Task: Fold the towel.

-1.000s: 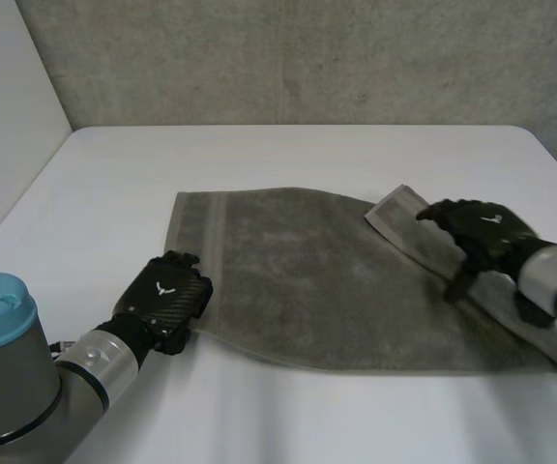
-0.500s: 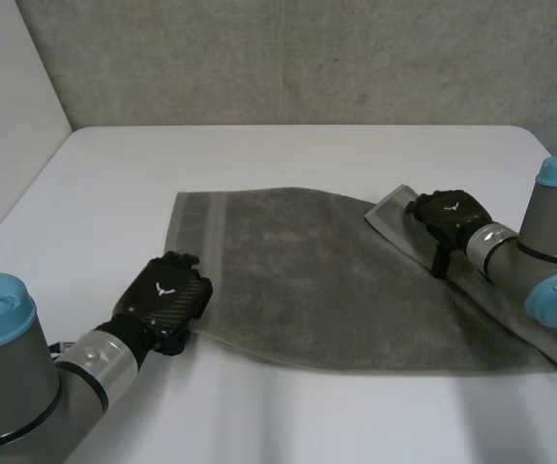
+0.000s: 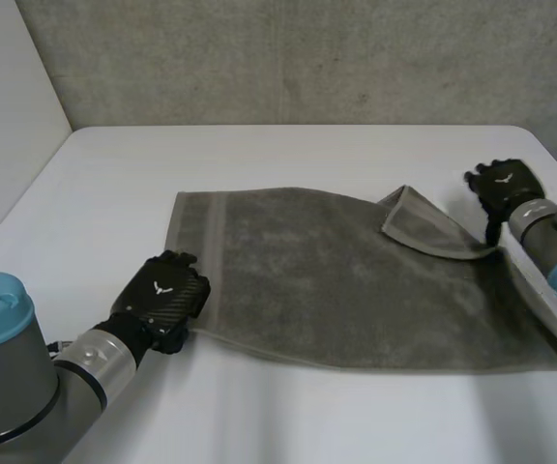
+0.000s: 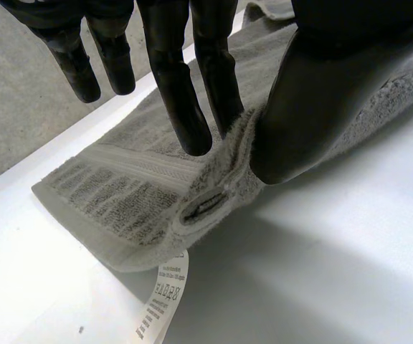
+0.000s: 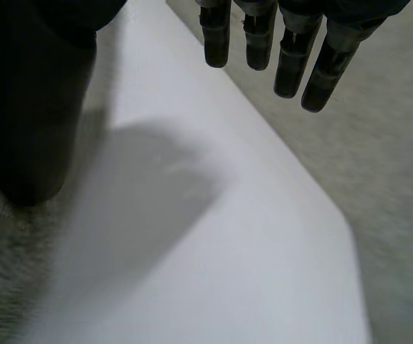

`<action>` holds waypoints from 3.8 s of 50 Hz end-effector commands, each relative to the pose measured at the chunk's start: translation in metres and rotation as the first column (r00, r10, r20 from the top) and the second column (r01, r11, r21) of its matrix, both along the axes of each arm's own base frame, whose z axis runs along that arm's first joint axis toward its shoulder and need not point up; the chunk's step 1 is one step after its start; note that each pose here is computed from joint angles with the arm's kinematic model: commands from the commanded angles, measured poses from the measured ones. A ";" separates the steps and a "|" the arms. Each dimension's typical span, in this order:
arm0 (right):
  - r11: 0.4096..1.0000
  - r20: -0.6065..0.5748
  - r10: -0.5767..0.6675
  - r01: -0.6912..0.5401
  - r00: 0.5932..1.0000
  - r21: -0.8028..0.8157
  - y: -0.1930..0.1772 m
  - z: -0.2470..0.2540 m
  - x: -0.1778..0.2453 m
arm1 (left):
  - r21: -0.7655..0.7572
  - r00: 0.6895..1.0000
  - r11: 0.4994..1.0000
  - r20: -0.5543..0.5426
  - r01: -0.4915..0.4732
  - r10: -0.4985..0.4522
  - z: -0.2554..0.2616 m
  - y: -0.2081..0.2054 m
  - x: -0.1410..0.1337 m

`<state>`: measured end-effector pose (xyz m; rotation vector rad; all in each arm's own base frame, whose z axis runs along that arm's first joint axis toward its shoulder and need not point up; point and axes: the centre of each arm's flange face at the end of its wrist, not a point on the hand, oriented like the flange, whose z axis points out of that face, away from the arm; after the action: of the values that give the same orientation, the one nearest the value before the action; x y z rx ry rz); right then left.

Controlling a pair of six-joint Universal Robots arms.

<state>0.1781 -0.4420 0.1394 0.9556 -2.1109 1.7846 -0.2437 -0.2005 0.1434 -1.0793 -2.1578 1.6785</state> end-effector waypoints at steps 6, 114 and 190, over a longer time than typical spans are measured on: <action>0.992 -0.059 -0.127 0.126 0.990 -0.031 -0.015 0.004 -0.044 | -0.002 1.000 1.000 -0.001 -0.004 0.004 0.001 -0.001 0.001; 0.974 0.145 -0.053 0.019 0.988 0.226 0.063 0.030 -0.052 | -0.014 1.000 1.000 -0.010 -0.012 0.012 0.005 -0.004 0.002; 0.967 0.132 -0.004 -0.030 0.991 0.254 0.135 -0.002 -0.068 | 0.140 0.974 0.973 -0.112 -0.181 0.198 0.007 -0.062 0.021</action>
<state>0.1101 -0.3055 0.1376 0.9332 -2.4847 1.6333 -0.2221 -0.2636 0.1507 -0.7292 -2.3143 1.6102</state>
